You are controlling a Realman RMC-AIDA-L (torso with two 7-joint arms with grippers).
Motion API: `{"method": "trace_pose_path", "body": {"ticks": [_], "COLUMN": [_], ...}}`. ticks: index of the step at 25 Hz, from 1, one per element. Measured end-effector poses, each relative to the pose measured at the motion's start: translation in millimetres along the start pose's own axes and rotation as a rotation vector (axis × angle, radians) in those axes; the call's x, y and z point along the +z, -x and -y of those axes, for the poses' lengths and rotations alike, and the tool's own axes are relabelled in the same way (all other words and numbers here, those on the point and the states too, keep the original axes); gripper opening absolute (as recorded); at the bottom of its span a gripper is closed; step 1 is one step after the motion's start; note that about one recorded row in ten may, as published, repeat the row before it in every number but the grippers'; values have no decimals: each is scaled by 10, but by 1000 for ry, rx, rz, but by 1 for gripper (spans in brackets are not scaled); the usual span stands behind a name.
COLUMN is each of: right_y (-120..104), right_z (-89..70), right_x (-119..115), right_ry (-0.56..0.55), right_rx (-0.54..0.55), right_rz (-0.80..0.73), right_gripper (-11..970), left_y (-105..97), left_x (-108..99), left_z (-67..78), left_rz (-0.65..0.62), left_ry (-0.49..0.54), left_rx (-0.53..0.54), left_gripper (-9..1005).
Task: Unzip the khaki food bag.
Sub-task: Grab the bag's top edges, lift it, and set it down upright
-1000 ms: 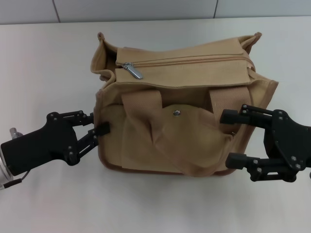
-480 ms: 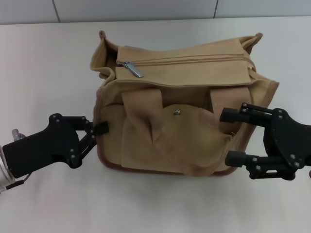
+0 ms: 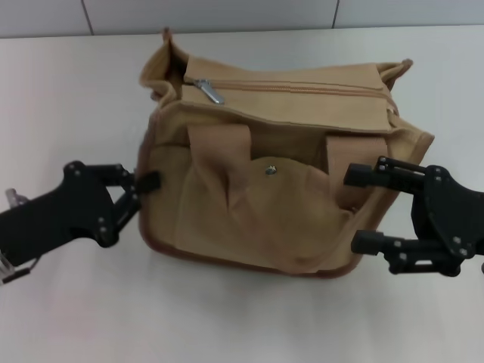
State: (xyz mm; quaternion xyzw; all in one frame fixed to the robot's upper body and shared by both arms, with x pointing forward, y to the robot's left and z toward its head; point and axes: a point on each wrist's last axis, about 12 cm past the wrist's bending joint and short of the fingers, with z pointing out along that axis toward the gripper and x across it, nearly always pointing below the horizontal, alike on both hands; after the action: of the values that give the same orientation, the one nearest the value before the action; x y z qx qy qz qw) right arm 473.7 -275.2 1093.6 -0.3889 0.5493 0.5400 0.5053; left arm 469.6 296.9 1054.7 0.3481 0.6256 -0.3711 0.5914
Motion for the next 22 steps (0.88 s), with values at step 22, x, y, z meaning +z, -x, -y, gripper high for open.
{"method": "trace_pose_path", "body": {"ticks": [22], "right_y": [-85], "right_z": [152], "right_x": [148], "right_ry": [-306], "right_rx": [79], "right_rz": [433], "right_gripper": [835], "left_y": [356], "left_x": [208], "left_z": [-103], "left_rz": [203], "left_ry": [-79], "left_rx": [199], "left_gripper": [54]}}
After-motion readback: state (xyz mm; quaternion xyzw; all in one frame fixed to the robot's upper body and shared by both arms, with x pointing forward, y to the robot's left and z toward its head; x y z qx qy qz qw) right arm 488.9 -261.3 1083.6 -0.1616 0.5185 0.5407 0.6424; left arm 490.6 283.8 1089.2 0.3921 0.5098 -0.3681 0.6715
